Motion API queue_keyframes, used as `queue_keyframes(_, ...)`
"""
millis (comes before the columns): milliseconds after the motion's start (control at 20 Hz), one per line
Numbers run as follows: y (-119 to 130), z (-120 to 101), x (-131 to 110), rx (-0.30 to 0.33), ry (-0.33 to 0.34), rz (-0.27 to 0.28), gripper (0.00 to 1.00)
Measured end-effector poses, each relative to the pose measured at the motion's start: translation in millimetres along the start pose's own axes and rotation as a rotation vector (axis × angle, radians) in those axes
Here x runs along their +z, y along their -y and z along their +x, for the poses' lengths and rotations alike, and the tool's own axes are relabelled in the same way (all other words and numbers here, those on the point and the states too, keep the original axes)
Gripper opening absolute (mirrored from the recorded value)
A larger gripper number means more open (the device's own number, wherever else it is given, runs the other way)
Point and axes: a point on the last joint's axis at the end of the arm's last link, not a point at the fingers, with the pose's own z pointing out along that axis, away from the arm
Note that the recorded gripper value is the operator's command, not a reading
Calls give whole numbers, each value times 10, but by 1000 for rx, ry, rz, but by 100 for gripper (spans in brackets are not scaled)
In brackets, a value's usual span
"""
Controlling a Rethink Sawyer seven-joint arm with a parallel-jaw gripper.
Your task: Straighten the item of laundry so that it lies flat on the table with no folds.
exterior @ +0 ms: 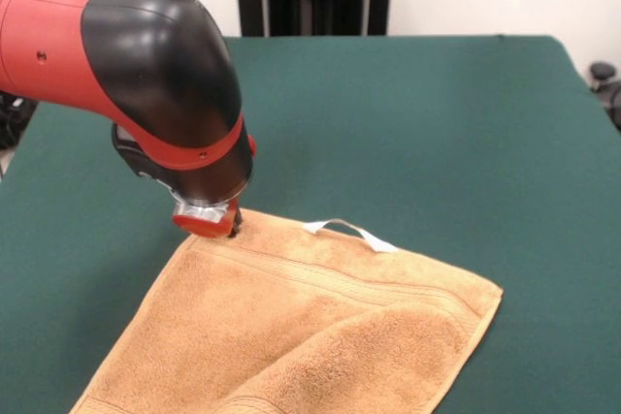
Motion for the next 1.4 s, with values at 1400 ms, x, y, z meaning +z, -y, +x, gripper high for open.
queue_keyframes(1400, 10, 26, -2, 13, 21, -6, 0)
